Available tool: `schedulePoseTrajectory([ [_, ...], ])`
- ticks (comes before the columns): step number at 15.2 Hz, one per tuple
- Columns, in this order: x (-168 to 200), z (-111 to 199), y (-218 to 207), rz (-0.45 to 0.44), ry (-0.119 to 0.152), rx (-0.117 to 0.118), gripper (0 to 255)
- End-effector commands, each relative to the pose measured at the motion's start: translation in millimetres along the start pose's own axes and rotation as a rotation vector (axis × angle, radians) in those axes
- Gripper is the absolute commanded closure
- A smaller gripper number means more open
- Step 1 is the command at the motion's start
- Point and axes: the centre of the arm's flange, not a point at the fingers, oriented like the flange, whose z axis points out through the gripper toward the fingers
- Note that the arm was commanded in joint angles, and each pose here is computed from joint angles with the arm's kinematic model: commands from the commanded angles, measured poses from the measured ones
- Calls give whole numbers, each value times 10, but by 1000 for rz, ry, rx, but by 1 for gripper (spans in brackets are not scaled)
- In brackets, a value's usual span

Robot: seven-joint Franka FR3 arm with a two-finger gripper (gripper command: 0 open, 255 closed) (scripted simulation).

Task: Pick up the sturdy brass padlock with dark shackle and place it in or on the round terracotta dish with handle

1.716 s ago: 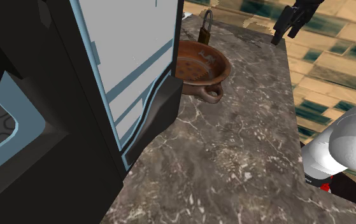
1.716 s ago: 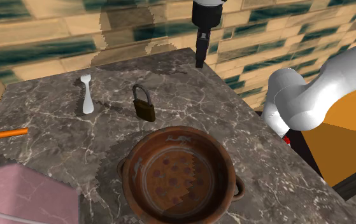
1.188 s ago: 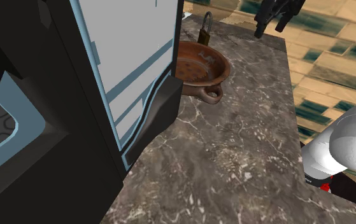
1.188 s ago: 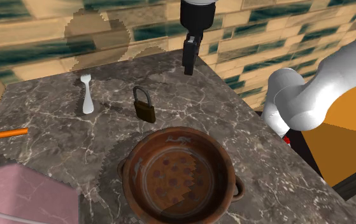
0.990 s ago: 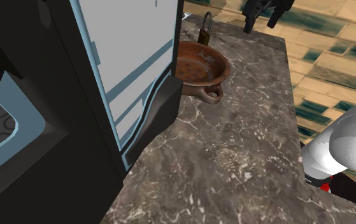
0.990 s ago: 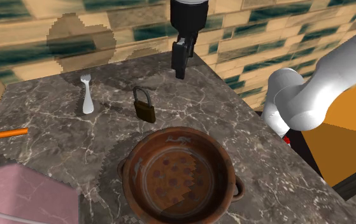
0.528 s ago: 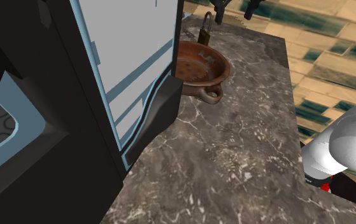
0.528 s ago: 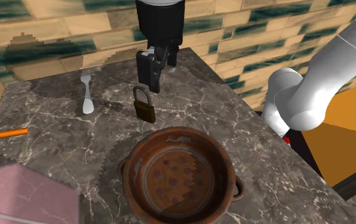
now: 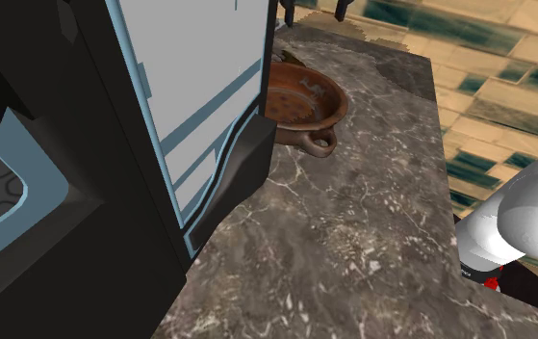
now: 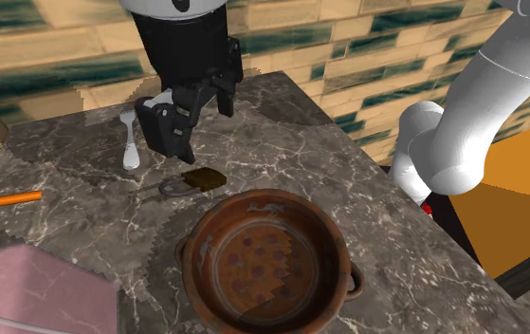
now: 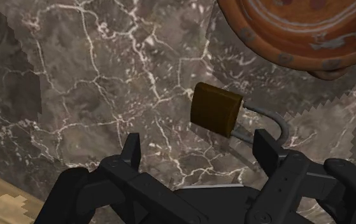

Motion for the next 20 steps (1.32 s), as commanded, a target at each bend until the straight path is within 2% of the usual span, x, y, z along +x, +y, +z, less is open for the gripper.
schedulePoseTrajectory([
  [1,10,94,-18,2,0,0,0],
  [5,10,283,-18,2,0,0,0],
  [12,10,283,-18,2,0,0,0],
  [13,10,283,-18,2,0,0,255],
  [20,10,283,-18,2,0,0,255],
])
